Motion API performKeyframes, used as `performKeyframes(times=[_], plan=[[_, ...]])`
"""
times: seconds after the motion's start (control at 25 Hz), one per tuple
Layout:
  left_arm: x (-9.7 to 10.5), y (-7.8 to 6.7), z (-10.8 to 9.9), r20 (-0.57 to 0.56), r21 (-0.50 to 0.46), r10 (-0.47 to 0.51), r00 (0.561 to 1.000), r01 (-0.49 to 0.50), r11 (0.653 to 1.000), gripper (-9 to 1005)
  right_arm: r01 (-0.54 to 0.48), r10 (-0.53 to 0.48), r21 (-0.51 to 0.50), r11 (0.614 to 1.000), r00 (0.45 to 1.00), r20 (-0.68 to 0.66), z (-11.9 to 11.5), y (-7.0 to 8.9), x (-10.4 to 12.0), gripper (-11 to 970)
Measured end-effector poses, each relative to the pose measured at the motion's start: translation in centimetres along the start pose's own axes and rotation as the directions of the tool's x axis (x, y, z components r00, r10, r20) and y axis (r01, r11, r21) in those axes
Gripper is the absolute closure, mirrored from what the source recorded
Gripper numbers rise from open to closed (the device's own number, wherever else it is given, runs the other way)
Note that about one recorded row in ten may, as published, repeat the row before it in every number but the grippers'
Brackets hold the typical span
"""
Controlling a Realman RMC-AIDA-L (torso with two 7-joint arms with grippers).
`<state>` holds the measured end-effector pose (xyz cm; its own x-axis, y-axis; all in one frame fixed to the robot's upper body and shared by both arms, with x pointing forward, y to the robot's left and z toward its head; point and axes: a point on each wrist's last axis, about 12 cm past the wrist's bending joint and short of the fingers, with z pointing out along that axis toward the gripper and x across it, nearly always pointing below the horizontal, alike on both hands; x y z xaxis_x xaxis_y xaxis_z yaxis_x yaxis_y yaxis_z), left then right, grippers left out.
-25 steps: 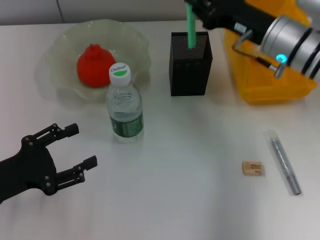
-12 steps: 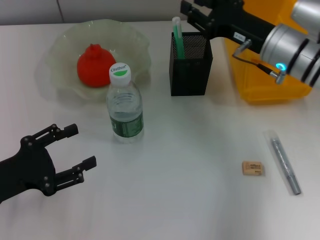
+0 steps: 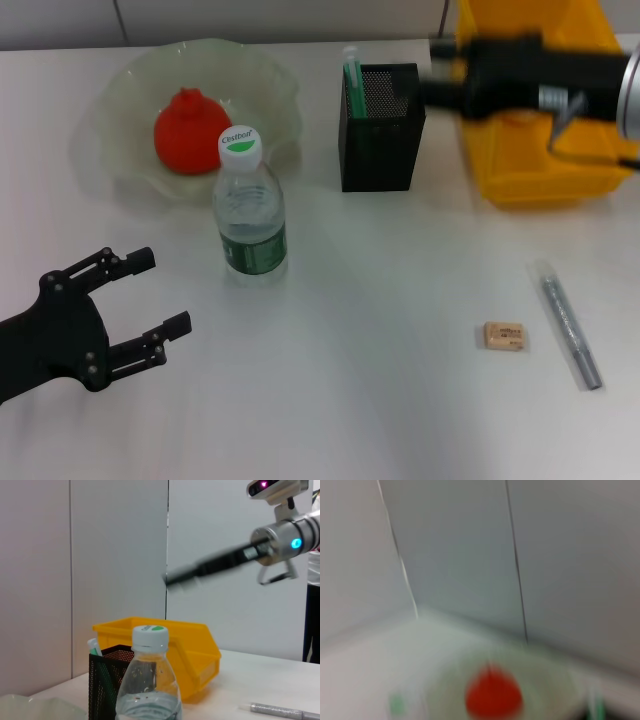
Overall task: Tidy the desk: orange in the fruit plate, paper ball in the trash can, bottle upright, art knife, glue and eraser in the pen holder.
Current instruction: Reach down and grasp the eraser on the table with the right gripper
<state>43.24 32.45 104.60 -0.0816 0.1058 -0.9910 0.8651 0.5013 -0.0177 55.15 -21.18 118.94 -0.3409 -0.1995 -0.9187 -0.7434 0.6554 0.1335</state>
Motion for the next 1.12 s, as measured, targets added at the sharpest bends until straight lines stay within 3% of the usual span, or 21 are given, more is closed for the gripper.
performKeyframes(times=[0.04, 0.08, 0.12, 0.2, 0.24, 0.28, 0.4, 0.44, 0.6, 0.64, 0.84, 1.12], plan=[[0.0, 0.0, 0.0, 0.001, 0.001, 0.000, 1.000, 0.000, 1.000, 196, -0.022, 0.029, 0.038, 0.999, 0.978, -0.206, -0.5, 0.4, 0.0, 343], [0.0, 0.0, 0.0, 0.001, 0.001, 0.000, 1.000, 0.000, 1.000, 196, -0.022, 0.029, 0.038, 0.999, 0.978, -0.206, -0.5, 0.4, 0.0, 342], [0.0, 0.0, 0.1, 0.001, 0.002, 0.000, 1.000, 0.000, 1.000, 196, -0.032, 0.048, 0.058, 0.998, 0.950, -0.308, -0.7, 0.5, 0.1, 341], [0.0, 0.0, 0.1, 0.002, 0.003, 0.002, 1.000, -0.002, 1.000, 196, -0.053, 0.083, 0.075, 0.996, 0.872, -0.482, -0.9, 0.5, 0.4, 340], [0.0, 0.1, 0.1, 0.001, 0.003, 0.002, 1.000, -0.002, 1.000, 196, -0.047, 0.070, 0.054, 0.997, 0.807, -0.586, -0.9, 0.7, 0.3, 339], [0.0, 0.1, 0.2, 0.000, 0.006, 0.002, 1.000, -0.002, 1.000, 196, -0.047, 0.070, 0.054, 0.997, 0.807, -0.586, -0.9, 0.7, 0.3, 339], [0.0, 0.1, 0.2, -0.006, 0.009, 0.000, 1.000, 0.000, 1.000, 196, 0.076, -0.057, -0.005, 0.997, 0.704, -0.708, -0.6, 0.6, 0.3, 338], [0.0, 0.0, 0.2, -0.007, 0.009, 0.000, 1.000, 0.000, 1.000, 196, 0.143, -0.140, -0.061, 0.988, 0.649, -0.748, -0.1, 0.5, 0.5, 339], [0.1, 0.0, 0.3, -0.006, 0.009, -0.003, 1.000, 0.003, 1.000, 196, 0.168, -0.228, -0.158, 0.973, 0.590, -0.774, 1.3, 1.1, 1.0, 341], [0.1, 0.0, 0.3, -0.005, 0.009, -0.003, 1.000, 0.003, 1.000, 196, 0.182, -0.296, -0.234, 0.955, 0.539, -0.789, 2.4, 1.7, 1.7, 341], [0.0, 0.0, 0.4, -0.004, 0.013, -0.004, 1.000, 0.004, 1.000, 196, 0.201, -0.381, -0.323, 0.925, 0.480, -0.790, 4.1, 2.6, 2.7, 343], [0.0, 0.0, 0.3, -0.004, 0.015, -0.003, 1.000, 0.003, 1.000, 196, 0.199, -0.391, -0.337, 0.920, 0.465, -0.794, 5.1, 2.2, 3.3, 346]])
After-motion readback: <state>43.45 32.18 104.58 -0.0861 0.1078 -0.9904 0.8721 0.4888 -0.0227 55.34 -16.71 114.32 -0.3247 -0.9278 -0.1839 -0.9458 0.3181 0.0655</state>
